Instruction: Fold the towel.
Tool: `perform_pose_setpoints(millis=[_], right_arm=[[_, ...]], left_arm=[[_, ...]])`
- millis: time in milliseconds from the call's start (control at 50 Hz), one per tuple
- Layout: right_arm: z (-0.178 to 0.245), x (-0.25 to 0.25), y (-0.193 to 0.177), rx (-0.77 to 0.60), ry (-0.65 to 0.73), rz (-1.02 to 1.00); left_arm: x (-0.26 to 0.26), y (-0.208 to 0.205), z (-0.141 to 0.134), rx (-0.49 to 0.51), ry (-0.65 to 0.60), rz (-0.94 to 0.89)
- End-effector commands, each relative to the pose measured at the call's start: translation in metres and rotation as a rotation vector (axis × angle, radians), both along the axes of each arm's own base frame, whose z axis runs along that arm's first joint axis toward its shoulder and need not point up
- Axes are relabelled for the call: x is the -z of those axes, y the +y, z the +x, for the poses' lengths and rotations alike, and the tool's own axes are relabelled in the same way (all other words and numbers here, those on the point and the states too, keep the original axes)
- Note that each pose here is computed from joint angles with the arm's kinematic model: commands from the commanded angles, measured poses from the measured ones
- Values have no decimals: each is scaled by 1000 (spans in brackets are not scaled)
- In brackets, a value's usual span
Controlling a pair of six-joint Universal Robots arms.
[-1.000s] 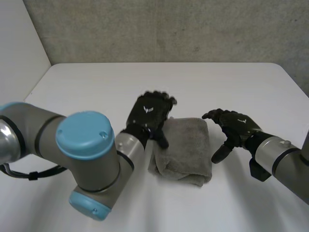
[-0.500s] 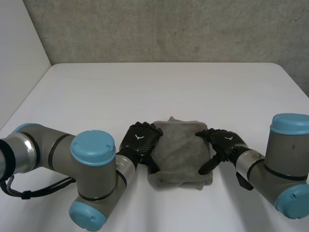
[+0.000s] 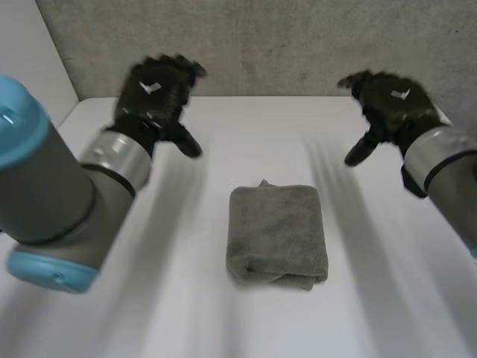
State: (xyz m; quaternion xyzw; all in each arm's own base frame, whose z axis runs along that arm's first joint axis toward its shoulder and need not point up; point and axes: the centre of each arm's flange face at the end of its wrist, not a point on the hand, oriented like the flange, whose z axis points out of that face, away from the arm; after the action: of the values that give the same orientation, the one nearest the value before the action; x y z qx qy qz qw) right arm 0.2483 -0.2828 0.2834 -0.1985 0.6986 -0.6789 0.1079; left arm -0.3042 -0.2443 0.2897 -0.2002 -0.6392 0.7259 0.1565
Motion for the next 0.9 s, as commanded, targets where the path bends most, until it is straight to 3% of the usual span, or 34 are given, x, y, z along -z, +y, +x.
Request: perform_pose_setpoints(millis=[20,780,900], right_arm=[[-5,-24,-9,86,-16,-61],[-5,-28,-7,83,-21,-47],[4,-14,-1,-21,5,11]], left_arm=[[-23,-18,29,-161,24,49],[-20,-22,37,-198,17,82],[-16,-19,35,-181,12,90]])
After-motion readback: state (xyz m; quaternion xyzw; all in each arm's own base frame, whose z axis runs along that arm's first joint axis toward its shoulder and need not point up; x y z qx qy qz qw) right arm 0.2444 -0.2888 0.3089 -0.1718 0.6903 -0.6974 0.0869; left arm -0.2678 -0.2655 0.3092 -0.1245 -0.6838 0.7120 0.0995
